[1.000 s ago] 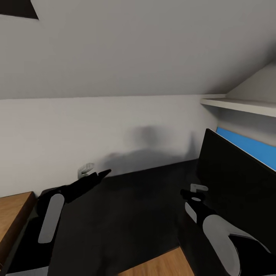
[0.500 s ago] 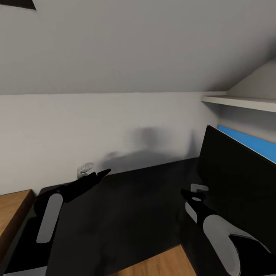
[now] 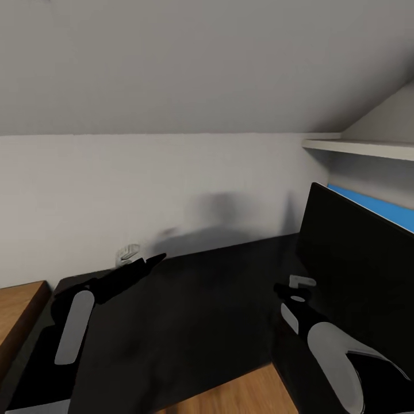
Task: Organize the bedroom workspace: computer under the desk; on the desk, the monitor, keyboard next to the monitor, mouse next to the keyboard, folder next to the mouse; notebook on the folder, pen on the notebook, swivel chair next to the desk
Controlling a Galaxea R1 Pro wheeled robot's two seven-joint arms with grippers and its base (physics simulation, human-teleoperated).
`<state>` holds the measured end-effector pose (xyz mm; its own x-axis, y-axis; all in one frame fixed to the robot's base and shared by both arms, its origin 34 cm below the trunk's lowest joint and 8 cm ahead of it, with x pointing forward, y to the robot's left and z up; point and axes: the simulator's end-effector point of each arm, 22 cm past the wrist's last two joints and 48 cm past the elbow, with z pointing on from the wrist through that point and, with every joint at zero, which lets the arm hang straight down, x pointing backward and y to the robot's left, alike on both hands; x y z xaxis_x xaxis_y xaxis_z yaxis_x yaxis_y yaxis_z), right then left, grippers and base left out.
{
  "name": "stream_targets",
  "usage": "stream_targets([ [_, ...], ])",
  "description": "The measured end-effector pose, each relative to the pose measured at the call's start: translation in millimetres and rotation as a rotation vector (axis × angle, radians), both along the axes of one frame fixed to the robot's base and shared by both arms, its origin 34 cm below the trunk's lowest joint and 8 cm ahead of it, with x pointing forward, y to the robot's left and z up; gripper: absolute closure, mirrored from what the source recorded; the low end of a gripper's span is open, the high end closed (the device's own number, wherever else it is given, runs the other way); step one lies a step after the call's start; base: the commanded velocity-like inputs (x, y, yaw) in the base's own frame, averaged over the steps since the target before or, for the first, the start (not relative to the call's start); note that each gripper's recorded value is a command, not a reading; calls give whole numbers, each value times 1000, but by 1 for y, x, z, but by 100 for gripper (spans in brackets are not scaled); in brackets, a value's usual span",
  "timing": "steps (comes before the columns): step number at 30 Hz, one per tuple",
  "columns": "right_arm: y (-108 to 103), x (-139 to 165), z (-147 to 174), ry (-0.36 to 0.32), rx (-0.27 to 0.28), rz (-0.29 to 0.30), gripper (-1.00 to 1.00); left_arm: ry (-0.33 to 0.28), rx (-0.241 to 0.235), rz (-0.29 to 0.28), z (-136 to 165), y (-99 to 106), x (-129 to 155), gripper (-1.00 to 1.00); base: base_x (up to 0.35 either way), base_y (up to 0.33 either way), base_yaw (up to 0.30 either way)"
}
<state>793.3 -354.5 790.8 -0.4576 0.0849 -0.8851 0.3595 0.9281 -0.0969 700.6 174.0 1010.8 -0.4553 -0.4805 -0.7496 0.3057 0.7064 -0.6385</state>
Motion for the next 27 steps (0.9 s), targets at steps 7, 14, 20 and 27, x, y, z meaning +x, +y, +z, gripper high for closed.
stream_targets([
  [7, 0, 1, -4, -11, -2, -1, -100, 0, 3, 3, -7, 1, 0, -100, 0, 0, 0],
  [14, 0, 1, -4, -10, -1, 0, -100, 0, 13, 10, -8, 7, 1, -100, 0, 0, 0],
  [20, 0, 1, -5, -6, 0, 1, -100, 2, 18, 14, -9, 9, 1, -100, 0, 0, 0],
  [27, 0, 0, -6, -3, 1, 0, -100, 3, 21, 18, -10, 10, 2, -100, 47, 0, 0],
])
